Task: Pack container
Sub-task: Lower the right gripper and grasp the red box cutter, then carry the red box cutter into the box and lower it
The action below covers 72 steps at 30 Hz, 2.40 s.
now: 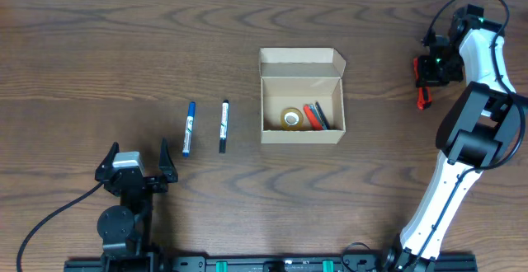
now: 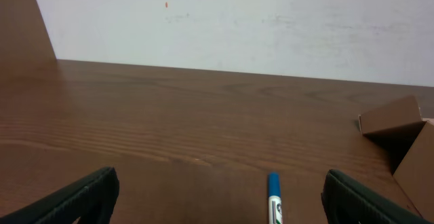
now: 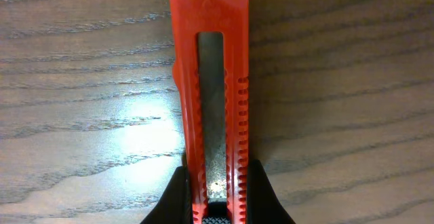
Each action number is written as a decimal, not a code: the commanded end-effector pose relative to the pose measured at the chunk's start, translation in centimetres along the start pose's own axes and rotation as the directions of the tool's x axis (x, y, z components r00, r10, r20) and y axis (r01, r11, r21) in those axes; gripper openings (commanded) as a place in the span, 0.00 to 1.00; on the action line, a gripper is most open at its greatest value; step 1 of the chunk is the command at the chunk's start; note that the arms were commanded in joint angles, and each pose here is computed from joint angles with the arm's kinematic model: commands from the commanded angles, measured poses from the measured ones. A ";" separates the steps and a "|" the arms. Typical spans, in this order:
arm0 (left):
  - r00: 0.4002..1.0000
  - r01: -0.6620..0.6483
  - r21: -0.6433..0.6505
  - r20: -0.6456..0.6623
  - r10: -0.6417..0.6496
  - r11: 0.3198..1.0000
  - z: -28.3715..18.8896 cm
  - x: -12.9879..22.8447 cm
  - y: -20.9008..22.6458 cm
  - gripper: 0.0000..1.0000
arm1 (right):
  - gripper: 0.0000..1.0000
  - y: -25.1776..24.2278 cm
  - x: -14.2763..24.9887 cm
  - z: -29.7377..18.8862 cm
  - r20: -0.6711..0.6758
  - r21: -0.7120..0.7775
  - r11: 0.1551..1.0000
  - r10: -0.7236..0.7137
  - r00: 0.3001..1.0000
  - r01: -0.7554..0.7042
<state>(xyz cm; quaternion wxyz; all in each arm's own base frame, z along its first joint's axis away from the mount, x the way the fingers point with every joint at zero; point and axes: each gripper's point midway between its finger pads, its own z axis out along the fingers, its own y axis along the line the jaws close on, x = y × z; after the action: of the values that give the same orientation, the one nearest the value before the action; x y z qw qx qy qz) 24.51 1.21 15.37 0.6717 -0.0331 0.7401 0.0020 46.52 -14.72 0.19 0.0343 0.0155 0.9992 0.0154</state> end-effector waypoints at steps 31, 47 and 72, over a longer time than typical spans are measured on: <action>0.998 0.005 0.005 -0.057 -0.004 1.000 0.0 1.7 0.0 0.95 | 0.01 11.4 -7.9 -21.5 0.470 -0.275 0.936 -0.068 0.880 0.219; 0.998 0.005 0.005 -0.057 -0.004 1.000 0.0 1.7 0.0 0.95 | 0.01 26.9 -0.9 -34.0 0.625 -0.186 0.828 -0.316 0.713 0.529; 0.998 0.005 0.005 -0.057 -0.004 1.000 0.0 1.7 0.0 0.95 | 0.01 33.5 6.2 -21.2 0.187 -0.210 0.799 -0.533 0.825 0.564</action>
<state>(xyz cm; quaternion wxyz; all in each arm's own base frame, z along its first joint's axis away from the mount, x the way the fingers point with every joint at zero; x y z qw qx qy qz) 24.50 1.21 15.36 0.6716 -0.0331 0.7402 0.0020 40.13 18.60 24.28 0.1281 -0.2859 0.9357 0.1621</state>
